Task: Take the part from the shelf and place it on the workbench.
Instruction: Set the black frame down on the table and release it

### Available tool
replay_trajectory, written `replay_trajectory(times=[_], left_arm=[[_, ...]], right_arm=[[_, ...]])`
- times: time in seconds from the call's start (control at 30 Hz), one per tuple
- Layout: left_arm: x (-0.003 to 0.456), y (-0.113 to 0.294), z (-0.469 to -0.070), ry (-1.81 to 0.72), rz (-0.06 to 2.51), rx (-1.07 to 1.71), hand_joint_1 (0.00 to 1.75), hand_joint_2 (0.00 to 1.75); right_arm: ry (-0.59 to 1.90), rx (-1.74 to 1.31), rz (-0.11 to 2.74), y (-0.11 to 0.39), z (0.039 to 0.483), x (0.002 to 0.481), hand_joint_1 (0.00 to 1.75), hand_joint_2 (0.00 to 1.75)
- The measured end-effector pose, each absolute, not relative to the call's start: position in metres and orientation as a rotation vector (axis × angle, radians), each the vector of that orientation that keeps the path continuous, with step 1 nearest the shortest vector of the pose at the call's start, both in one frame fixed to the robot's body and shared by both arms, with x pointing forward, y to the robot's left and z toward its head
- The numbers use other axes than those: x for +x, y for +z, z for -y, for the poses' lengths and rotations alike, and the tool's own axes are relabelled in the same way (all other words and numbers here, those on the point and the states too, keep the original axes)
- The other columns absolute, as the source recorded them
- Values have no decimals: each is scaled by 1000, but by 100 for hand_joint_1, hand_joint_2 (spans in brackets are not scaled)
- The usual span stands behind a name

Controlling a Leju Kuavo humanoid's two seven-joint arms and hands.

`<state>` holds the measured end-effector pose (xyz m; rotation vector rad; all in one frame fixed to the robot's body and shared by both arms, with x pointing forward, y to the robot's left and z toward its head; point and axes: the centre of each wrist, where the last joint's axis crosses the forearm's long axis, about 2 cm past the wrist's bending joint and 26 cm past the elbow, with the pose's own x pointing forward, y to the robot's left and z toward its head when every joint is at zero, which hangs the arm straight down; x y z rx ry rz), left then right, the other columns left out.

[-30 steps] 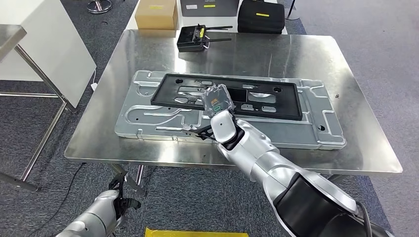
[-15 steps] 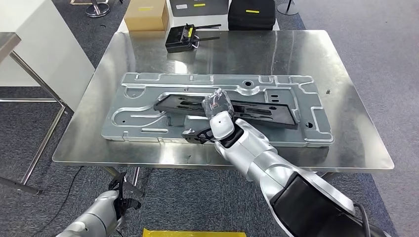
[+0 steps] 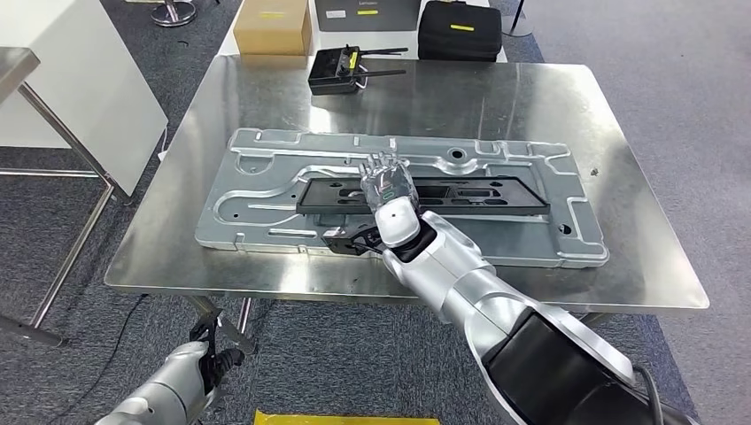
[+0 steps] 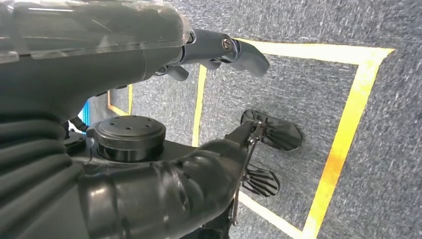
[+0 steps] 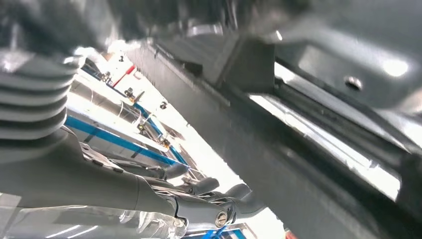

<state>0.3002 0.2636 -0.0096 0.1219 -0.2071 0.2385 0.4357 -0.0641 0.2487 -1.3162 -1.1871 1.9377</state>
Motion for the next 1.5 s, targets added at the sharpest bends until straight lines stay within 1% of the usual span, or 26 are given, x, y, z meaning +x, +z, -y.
replay_trajectory(times=[1.5], left_arm=[[298, -11, -268, 251, 211, 106, 0, 0]], right_arm=[[1914, -1307, 1173, 257, 63, 439, 0, 0]])
